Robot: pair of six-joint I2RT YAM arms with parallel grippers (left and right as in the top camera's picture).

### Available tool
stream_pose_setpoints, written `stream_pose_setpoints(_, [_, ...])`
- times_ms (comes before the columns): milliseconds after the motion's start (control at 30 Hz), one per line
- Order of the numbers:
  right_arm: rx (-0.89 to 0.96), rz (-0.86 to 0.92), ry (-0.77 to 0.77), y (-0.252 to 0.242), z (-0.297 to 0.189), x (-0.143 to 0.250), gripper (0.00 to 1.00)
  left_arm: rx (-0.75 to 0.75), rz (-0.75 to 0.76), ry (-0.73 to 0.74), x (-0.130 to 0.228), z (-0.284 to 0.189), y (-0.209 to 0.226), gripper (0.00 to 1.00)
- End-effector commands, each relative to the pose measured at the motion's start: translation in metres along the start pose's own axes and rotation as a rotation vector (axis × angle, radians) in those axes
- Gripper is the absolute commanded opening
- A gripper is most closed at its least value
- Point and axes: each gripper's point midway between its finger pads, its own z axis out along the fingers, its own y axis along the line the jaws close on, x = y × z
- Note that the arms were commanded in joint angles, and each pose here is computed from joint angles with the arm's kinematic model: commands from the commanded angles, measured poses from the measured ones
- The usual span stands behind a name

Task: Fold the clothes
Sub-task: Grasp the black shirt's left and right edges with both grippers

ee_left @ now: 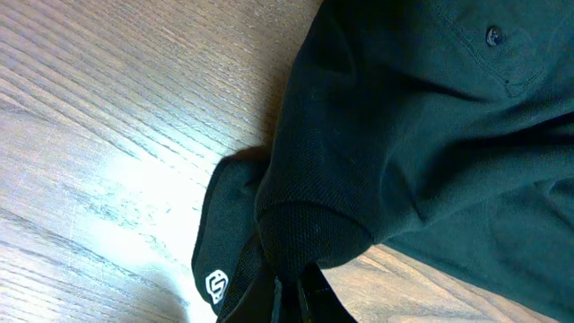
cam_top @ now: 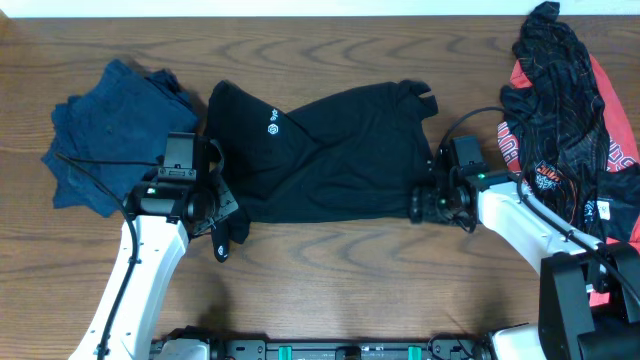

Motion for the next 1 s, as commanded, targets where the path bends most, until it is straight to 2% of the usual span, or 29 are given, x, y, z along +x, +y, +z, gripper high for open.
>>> stream_pose_setpoints(0, [-0.005,0.093,0.044,-0.002,0.016,0.02,0.77,-0.025,0.007,0.001,0.0,0.003,0.006,0.06])
stream_pose_setpoints(200, [-0.006,0.153,0.056,0.002,0.019,0.025,0.74,-0.025,0.007,0.001,0.0,0.003,0.006,0.06])
stream_pose_setpoints(300, [-0.001,0.159,0.072,0.003,0.019,0.03,0.69,-0.025,0.007,0.001,0.0,0.003,0.006,0.06])
stream_pose_setpoints(567, [0.033,0.198,0.131,-0.003,0.017,0.045,0.66,-0.026,0.007,0.001,0.001,0.003,0.006,0.06])
stream_pose_setpoints(733, [0.027,0.196,0.119,-0.002,0.017,0.042,0.48,-0.029,0.007,0.007,0.002,0.003,0.007,0.06])
stream_pose_setpoints(833, [0.02,0.197,0.104,0.0,0.018,0.038,0.31,-0.03,0.007,0.008,0.002,0.003,0.007,0.06])
stream_pose_setpoints(967, [0.014,0.201,0.082,0.001,0.018,0.033,0.16,-0.037,0.007,0.018,0.005,0.002,0.009,0.06])
